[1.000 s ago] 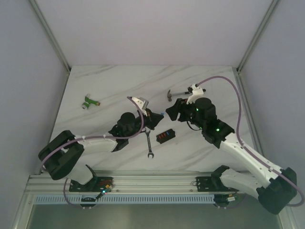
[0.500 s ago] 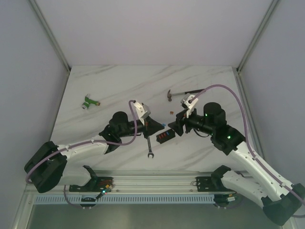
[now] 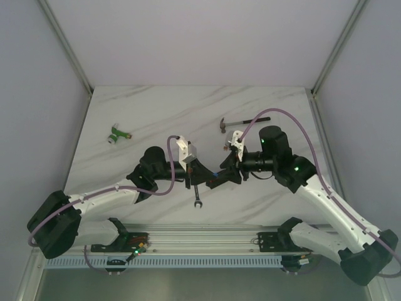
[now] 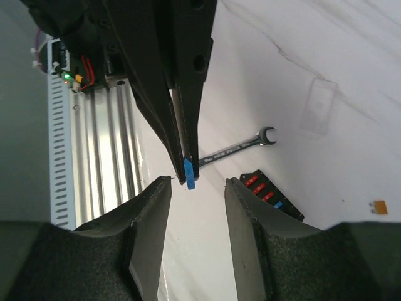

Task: Snap on the fuse box
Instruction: Pick up the fuse from the center of the board, then install the fuse at the fuse box base.

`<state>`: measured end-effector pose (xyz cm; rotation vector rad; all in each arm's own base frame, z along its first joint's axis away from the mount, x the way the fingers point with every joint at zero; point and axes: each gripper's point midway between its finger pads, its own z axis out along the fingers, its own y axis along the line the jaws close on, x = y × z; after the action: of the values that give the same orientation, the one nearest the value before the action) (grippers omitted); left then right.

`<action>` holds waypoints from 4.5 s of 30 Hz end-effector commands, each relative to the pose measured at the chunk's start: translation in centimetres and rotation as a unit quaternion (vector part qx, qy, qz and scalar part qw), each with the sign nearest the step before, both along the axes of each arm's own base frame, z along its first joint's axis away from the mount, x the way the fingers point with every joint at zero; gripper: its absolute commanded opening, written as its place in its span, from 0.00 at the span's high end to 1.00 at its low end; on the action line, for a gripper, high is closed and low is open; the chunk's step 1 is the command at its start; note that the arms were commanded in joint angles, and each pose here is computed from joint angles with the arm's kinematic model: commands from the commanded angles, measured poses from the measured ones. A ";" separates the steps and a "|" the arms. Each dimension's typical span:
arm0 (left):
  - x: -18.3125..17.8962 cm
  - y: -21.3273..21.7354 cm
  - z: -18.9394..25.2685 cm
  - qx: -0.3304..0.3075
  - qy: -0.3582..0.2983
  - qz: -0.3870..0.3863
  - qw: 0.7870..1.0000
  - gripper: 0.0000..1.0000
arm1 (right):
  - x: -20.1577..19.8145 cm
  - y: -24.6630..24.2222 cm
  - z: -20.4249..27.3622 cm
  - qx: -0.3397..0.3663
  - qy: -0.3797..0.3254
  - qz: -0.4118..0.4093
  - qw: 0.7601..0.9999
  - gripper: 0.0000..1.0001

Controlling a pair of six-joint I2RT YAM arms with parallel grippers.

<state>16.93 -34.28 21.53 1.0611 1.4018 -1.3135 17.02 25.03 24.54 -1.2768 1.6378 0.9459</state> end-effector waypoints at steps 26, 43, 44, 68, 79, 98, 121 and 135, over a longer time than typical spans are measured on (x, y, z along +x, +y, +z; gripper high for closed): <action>-1.2 -1.0 2.2 -0.033 -0.036 -0.050 0.998 1.00 | -1.5 1.1 1.2 0.022 0.007 0.101 0.995 0.81; 1.6 -0.6 -0.4 -0.010 -0.025 0.037 0.999 0.51 | 1.2 0.3 -1.2 -0.029 0.050 0.015 0.998 1.00; 2.1 -0.4 -1.0 -0.004 -0.024 0.052 0.998 0.46 | 1.7 0.1 -1.5 -0.037 0.055 -0.004 0.998 1.00; 8.5 1.4 -15.5 0.149 0.006 0.222 0.964 0.20 | 9.2 -4.2 -11.1 -0.178 0.211 -0.358 0.892 1.00; 8.4 0.0 -17.2 0.176 0.012 0.198 0.964 0.31 | 9.8 -3.7 -13.4 -0.202 0.232 -0.367 0.878 1.00; 7.8 -0.2 -18.9 0.217 0.022 0.170 0.961 0.36 | 9.8 -2.5 -15.6 -0.234 0.231 -0.369 0.869 1.00; 7.5 0.3 -20.4 0.256 0.019 0.154 0.954 0.48 | 10.6 -2.1 -17.1 -0.268 0.201 -0.387 0.859 1.00; 7.2 0.5 -20.9 0.273 0.015 0.136 0.952 0.50 | 10.2 -2.6 -18.3 -0.284 0.200 -0.383 0.856 1.00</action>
<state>25.08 -34.68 2.79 1.0766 1.8521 -0.7731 26.72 22.14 6.24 -0.6183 2.6239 0.2401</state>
